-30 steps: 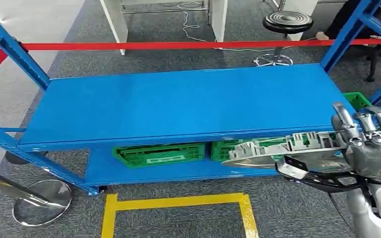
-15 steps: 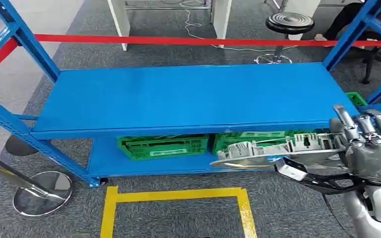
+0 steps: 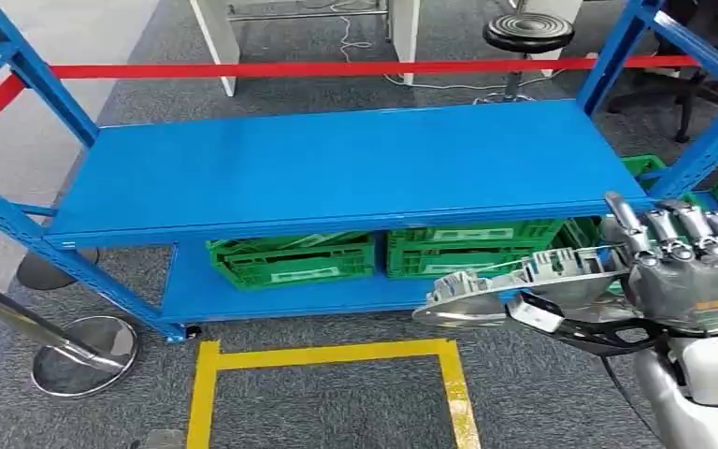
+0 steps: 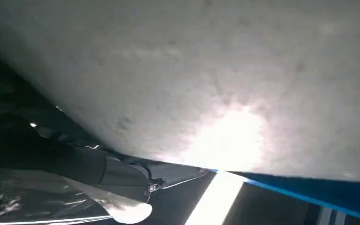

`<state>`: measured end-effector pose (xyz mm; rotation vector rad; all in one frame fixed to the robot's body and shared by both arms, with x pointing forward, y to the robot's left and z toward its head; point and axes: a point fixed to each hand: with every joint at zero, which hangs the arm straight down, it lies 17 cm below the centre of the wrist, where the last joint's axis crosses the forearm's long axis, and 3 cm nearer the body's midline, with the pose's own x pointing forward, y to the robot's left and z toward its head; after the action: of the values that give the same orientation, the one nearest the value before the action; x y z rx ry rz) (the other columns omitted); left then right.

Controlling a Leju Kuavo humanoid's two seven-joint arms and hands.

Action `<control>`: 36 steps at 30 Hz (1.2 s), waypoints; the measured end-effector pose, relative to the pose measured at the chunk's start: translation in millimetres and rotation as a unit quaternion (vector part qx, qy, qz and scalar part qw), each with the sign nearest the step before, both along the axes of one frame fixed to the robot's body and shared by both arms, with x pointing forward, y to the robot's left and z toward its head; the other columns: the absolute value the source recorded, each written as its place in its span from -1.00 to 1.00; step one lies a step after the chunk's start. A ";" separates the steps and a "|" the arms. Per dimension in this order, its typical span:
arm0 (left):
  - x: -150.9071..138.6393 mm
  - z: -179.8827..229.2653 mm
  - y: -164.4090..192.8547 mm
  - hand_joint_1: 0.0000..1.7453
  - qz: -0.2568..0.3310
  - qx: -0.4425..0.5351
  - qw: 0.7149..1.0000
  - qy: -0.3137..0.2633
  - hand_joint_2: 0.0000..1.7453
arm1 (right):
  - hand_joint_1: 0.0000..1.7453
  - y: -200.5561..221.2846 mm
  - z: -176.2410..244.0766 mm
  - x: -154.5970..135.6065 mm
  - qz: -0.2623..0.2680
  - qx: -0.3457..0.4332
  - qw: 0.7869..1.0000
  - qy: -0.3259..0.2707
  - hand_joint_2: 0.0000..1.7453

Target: Take the parts from the cabinet and place them on the table.

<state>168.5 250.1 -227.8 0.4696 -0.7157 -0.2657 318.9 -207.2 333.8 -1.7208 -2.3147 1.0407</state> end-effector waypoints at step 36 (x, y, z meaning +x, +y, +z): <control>16.3 3.4 -18.0 -1.00 -0.015 -0.015 1.000 -0.002 1.00 | 1.00 -7.6 -18.6 9.9 0.031 0.000 0.999 0.028 1.00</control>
<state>184.8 232.1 -224.4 0.4316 -0.7300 -0.2815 328.8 -214.9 315.2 -1.6074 -2.3472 1.0861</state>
